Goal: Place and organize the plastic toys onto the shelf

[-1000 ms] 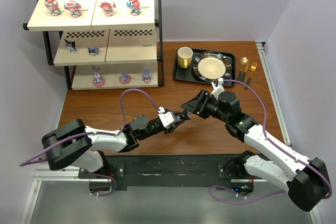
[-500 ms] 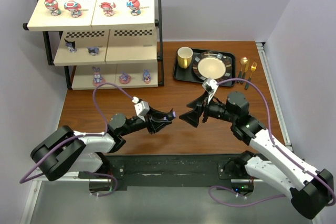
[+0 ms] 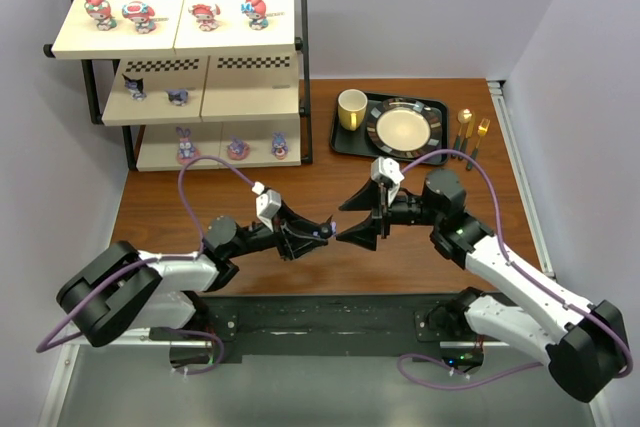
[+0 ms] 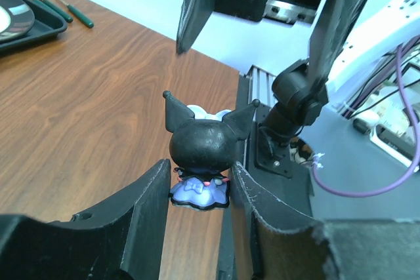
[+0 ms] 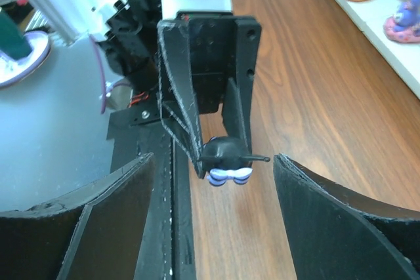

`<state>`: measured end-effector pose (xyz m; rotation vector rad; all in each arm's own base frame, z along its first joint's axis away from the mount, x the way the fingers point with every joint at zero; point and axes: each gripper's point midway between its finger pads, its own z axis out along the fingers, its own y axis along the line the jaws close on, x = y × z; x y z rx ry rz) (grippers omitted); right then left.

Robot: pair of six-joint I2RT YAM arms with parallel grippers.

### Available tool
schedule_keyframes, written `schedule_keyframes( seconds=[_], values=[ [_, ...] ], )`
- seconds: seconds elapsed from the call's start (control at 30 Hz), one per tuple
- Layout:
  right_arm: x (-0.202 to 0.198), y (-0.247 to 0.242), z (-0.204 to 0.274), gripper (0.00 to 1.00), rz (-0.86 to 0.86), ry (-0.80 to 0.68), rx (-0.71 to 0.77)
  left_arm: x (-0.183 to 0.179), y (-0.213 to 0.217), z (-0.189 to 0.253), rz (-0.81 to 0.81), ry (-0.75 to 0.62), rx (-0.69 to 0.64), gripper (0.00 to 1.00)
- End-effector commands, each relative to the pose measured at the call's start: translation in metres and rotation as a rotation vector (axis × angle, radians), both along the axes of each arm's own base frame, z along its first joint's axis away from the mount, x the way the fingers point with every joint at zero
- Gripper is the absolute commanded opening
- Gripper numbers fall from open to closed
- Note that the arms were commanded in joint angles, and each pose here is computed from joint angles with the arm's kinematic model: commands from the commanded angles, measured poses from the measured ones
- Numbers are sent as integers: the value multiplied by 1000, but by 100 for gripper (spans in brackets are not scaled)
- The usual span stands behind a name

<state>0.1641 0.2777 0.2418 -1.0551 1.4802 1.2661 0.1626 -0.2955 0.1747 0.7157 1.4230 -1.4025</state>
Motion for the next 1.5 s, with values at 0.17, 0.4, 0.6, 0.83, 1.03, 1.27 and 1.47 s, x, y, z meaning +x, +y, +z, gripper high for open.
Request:
schedule_keyframes(
  seconds=[0.17, 0.4, 0.6, 0.83, 1.03, 1.27, 1.47],
  values=[
    [-5, 3, -15, 76, 64, -11, -22, -6, 8, 86, 10, -259, -238, 5],
    [-7, 6, -15, 75, 105, 3, -15, -8, 7, 90, -9, -270, -244, 5],
    [-7, 9, -12, 73, 114, 7, 0, -9, 4, 96, -28, -275, -253, 5],
    [-5, 11, -7, 68, 113, 2, 11, -13, -1, 92, -60, -263, -251, 5],
    [-4, 12, -7, 55, 115, 13, 15, -14, -4, 91, -71, -260, -250, 5],
    [-3, 11, -13, 25, 104, 28, 5, -13, -2, 94, -56, -274, -260, 5],
    [-5, 10, -10, 0, 97, 30, 8, -11, 2, 98, -23, -299, -254, 26]
  ],
)
